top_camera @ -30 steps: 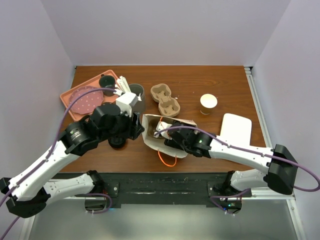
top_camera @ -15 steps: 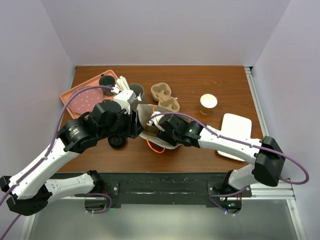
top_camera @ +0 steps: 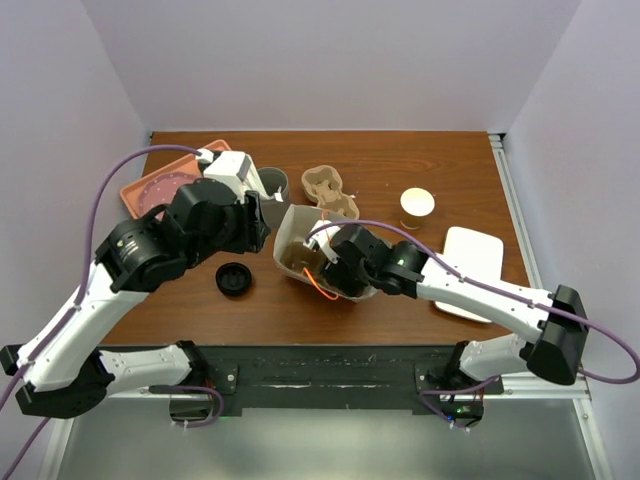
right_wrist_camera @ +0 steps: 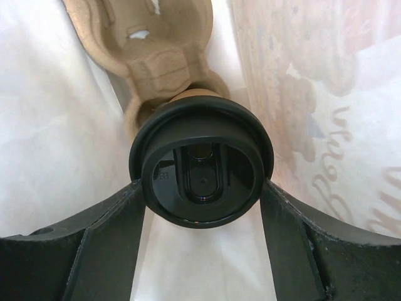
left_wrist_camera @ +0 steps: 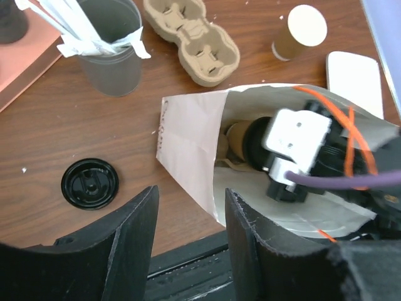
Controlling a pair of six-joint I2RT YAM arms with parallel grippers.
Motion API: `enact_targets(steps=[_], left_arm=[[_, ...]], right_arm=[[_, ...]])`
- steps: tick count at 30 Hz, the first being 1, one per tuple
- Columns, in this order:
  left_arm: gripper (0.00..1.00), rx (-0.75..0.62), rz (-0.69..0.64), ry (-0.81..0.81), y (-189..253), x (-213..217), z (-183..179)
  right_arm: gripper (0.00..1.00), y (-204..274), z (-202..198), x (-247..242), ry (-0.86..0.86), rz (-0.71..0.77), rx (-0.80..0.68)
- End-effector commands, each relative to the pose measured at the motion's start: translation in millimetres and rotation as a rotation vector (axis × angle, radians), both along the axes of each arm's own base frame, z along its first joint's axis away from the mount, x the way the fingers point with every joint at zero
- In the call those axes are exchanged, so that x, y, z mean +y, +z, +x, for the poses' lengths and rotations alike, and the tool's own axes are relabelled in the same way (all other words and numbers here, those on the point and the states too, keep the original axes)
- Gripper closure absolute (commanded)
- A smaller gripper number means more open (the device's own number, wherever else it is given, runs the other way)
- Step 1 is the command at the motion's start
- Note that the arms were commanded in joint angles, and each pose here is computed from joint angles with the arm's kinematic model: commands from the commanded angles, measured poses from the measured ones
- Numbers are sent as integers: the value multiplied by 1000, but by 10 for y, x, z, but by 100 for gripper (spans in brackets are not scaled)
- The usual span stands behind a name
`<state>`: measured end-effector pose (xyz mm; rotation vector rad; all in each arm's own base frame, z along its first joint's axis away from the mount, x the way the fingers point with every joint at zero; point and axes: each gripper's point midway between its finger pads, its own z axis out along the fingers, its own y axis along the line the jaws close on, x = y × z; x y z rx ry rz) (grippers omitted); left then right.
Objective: Pack the takeout coffee
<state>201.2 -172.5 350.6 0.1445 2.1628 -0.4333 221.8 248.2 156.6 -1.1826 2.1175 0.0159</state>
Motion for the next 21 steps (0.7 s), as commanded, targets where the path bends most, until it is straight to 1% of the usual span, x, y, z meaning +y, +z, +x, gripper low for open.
enact_targets(steps=[1, 5, 9, 16, 21], left_arm=[[49, 57, 44, 46, -145, 24, 43], [49, 73, -9, 5, -134, -130, 48], [49, 66, -55, -26, -81, -241, 62], [50, 84, -56, -75, -142, -370, 79], [50, 103, -30, -79, -193, -383, 93]], right_arm=[[87, 312, -47, 31, 1, 93, -12], [87, 431, -39, 34, -6, 113, -24], [87, 662, 34, 2, -36, 129, -76], [88, 912, 51, -61, -51, 155, -120], [87, 1215, 43, -151, -78, 201, -162]])
